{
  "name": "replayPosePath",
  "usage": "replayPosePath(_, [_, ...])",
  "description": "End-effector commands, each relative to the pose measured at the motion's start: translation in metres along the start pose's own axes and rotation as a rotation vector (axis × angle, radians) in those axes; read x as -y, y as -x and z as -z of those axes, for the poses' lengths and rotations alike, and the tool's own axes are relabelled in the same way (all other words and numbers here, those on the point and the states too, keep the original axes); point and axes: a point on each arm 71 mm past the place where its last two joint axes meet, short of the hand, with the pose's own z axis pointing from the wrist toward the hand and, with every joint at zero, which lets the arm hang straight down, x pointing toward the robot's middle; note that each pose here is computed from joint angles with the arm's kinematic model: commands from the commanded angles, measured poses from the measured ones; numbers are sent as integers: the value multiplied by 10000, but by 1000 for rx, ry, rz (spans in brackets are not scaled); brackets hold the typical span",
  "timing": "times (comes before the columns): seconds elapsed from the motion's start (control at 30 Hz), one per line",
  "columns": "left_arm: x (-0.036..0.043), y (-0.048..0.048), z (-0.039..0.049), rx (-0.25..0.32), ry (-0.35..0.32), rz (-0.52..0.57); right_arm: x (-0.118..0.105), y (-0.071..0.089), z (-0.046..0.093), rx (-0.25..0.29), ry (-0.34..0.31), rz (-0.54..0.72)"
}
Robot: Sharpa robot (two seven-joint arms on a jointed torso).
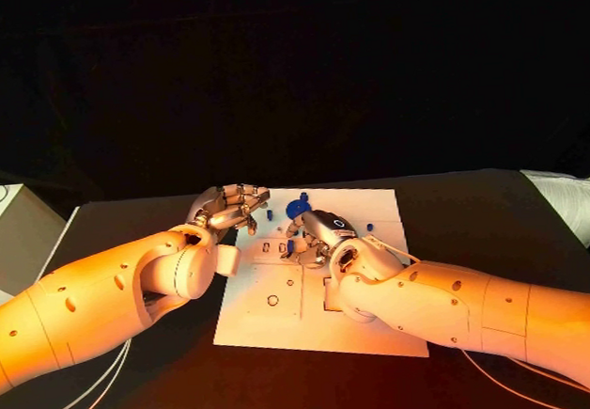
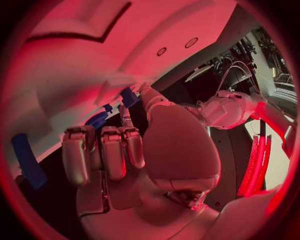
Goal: Assemble the parts on the task board
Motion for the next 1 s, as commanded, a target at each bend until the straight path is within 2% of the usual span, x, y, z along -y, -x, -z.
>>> replayPosePath(0.03, [2, -22, -11, -11, 3, -16, -21, 33, 25, 39, 36, -10])
replayPosePath(0.27, [-51, -2, -47, -17, 43, -112, -95, 221, 125, 97, 171, -51])
replayPosePath(0.4, [-102, 13, -102, -42, 96, -186, -119, 386, 211, 105, 250, -78])
replayPosePath(0.5, [-119, 16, -148, -71, 123, -259, -68, 495, 273, 101, 271, -98])
replayPosePath(0.6, [-104, 37, -217, -93, 136, -380, 61, 647, 355, 100, 268, -132])
replayPosePath(0.77, [-28, 70, -306, -122, 165, -544, 320, 940, 509, 153, 227, -198])
replayPosePath(0.87, [-16, 26, -371, -168, 236, -625, 502, 1150, 631, 200, 190, -231])
replayPosePath(1.0, [-2, -81, -444, -245, 357, -730, 718, 1370, 733, 247, 131, -257])
